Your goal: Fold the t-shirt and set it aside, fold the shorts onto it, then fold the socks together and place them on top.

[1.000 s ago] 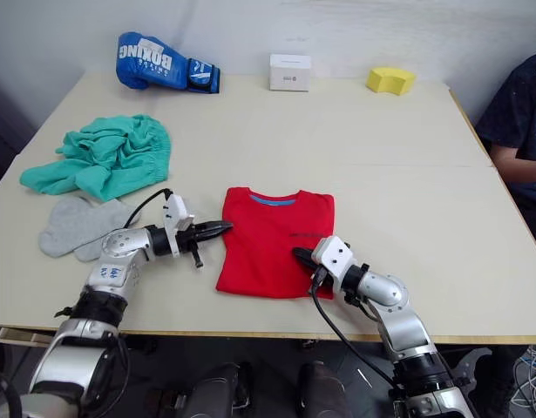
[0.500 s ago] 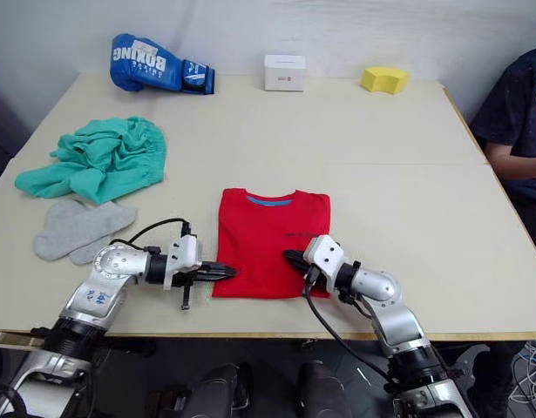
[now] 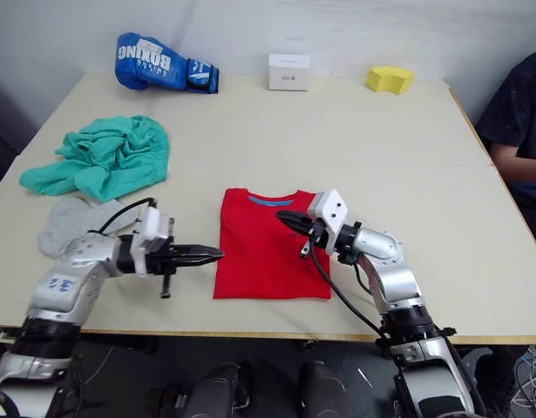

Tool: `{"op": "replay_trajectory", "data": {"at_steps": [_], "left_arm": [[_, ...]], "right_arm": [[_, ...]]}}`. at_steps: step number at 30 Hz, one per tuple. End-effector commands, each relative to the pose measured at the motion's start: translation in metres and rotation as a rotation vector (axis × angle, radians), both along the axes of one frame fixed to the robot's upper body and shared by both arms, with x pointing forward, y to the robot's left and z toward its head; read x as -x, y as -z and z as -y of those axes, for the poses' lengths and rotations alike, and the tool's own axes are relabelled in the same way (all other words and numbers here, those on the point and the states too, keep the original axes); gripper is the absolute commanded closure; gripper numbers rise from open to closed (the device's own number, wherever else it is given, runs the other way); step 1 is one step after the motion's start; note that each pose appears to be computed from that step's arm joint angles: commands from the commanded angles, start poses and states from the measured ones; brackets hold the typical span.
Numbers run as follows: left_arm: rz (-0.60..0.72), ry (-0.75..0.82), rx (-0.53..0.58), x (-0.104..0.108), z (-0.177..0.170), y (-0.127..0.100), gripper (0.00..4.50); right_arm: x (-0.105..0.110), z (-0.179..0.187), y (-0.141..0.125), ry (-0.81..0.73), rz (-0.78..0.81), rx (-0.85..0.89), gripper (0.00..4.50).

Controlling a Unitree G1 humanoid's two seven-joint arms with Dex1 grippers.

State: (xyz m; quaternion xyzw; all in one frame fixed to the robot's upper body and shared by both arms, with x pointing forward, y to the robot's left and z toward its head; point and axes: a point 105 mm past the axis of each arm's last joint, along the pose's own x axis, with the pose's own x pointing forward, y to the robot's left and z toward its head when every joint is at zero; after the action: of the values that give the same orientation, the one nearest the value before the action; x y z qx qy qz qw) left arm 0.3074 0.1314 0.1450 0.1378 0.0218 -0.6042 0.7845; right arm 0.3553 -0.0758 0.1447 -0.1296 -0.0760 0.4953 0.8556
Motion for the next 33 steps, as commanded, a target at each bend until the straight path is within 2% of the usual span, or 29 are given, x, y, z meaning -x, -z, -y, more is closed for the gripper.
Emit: {"op": "replay_trajectory", "data": {"at_steps": [1, 5, 9, 15, 20, 24, 28, 31, 33], "left_arm": [[0.018, -0.072, -0.074, -0.020, 0.019, 0.023, 4.46], [-0.008, -0.120, -0.097, -0.031, 0.031, 0.040, 4.46], [-0.098, -0.149, -0.072, -0.025, 0.031, 0.050, 4.46], [-0.107, -0.158, -0.109, -0.019, 0.024, 0.058, 4.46], [-0.082, -0.153, -0.079, -0.018, 0.029, 0.055, 4.46], [-0.075, -0.148, -0.067, -0.017, 0.031, 0.055, 4.46], [-0.058, -0.137, -0.062, -0.015, 0.033, 0.055, 4.46], [-0.040, -0.123, -0.055, -0.014, 0.033, 0.054, 4.50], [-0.029, -0.114, -0.055, -0.013, 0.032, 0.053, 4.50]], "right_arm": [[-0.021, -0.002, 0.018, 0.079, -0.013, 0.034, 4.49], [-0.050, 0.013, 0.022, 0.208, -0.009, 0.039, 4.49], [-0.080, 0.050, 0.017, 0.420, -0.023, 0.048, 4.49], [-0.092, 0.105, 0.012, 0.613, -0.034, 0.045, 4.49], [-0.080, 0.121, -0.012, 0.534, 0.060, -0.033, 4.49], [-0.058, 0.103, -0.019, 0.358, 0.084, -0.063, 4.49], [-0.024, 0.087, -0.016, 0.252, -0.105, -0.160, 4.49], [0.003, 0.090, -0.012, 0.215, -0.360, -0.145, 3.88], [0.020, 0.095, -0.012, 0.185, -0.534, -0.104, 3.18]]}}
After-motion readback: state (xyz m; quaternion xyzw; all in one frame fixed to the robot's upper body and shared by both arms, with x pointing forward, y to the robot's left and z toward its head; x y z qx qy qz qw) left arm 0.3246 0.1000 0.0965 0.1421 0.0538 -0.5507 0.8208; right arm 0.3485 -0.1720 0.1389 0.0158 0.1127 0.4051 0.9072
